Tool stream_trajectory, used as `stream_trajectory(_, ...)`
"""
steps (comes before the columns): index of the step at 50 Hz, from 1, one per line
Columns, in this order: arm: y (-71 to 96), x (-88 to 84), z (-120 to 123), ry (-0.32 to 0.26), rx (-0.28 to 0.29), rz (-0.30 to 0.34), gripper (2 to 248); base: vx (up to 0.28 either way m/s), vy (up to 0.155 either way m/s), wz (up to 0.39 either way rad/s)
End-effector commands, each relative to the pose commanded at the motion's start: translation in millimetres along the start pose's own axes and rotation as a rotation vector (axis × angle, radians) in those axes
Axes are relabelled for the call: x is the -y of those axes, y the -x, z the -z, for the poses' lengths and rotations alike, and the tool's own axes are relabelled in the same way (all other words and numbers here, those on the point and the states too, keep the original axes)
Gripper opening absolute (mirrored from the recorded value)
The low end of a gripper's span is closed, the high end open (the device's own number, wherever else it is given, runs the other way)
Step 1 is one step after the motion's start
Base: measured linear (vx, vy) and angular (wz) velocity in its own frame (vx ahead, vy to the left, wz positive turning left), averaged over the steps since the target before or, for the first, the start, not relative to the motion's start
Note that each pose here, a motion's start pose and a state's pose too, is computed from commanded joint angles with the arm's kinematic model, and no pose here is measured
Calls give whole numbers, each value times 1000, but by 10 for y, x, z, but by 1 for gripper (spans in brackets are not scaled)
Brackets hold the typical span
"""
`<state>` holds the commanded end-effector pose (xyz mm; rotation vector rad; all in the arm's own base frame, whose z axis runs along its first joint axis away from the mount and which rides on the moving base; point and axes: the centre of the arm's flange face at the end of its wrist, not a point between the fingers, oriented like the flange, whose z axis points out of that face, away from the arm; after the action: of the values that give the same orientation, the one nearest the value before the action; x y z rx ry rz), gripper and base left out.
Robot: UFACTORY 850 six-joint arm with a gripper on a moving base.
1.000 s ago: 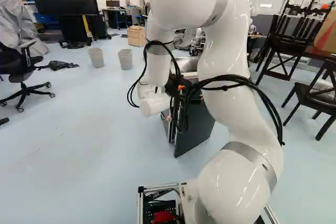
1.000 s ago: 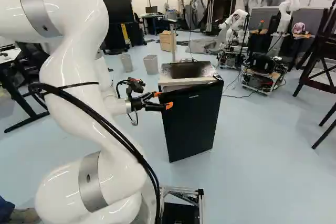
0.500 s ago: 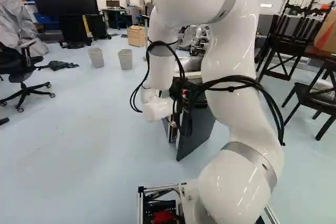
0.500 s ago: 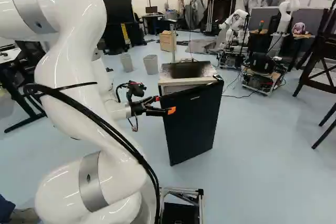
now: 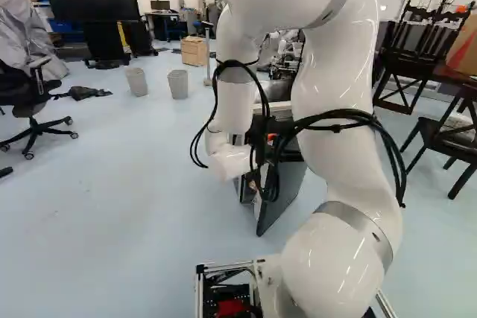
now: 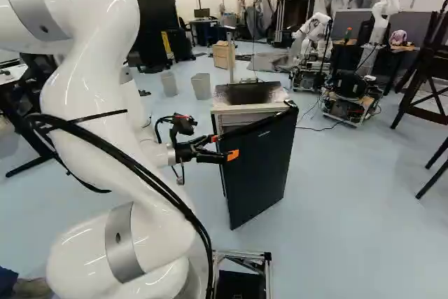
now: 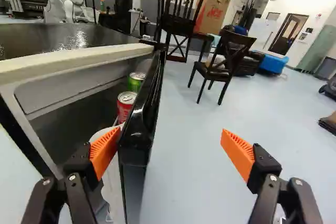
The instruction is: Grab a drink from the fridge
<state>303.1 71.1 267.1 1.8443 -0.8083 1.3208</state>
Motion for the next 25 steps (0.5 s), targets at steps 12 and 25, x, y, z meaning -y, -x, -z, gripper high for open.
stream_trajectory(12,31,-193,-23,32,0,18,247,0,0,0)
stream_trajectory(25,59,-399,-63,73,0,35,247,0,0,0)
